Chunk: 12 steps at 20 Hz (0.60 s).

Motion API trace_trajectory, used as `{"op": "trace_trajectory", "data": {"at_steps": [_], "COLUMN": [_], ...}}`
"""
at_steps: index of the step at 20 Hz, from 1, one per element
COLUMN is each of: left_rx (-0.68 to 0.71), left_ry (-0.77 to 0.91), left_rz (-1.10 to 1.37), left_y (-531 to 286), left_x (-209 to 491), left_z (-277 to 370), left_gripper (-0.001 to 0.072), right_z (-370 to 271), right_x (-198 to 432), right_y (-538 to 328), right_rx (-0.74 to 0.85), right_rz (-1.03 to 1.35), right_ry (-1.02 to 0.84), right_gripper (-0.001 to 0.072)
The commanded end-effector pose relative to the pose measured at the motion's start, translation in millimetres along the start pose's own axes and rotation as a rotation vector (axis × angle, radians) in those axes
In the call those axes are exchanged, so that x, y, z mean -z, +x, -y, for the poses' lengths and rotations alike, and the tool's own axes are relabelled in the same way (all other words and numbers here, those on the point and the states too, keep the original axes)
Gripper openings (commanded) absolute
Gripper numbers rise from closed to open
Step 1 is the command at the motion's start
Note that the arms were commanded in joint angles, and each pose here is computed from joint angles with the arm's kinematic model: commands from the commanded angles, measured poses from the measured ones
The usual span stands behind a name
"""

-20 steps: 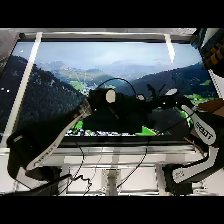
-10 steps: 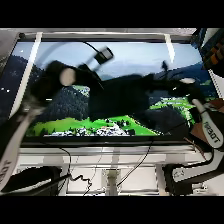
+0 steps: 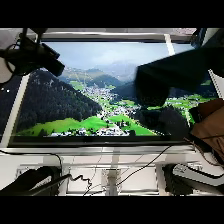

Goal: Fold the clothes and pants, and hang the long-sleeved shirts on hangers.

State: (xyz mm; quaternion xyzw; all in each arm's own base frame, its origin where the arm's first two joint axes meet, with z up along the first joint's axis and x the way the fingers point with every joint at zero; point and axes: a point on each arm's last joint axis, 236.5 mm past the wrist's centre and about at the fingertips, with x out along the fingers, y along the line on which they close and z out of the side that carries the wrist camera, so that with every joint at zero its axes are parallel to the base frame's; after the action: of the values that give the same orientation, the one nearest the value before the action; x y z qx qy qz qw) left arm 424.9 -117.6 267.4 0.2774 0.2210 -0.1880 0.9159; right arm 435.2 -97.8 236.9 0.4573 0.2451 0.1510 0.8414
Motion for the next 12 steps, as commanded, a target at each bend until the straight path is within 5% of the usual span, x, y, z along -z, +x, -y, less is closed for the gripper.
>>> {"op": "trace_trajectory", "data": {"at_steps": [1,12], "left_rx": [0.013,0.073], "left_ry": [-0.037,-0.059], "left_rz": [0.023,-0.028], "left_y": [-5,26], "left_x": [-3,10], "left_z": [-1,15], "left_gripper": [0.0024,0.0024], "right_z": [84,39], "right_x": [14,-28], "right_y": [-57,18], "right_rx": [0.427,0.325], "right_rz": [-0.039,0.228], "right_ry": [0.024,0.123], "right_gripper": [0.0071,0.0071]}}
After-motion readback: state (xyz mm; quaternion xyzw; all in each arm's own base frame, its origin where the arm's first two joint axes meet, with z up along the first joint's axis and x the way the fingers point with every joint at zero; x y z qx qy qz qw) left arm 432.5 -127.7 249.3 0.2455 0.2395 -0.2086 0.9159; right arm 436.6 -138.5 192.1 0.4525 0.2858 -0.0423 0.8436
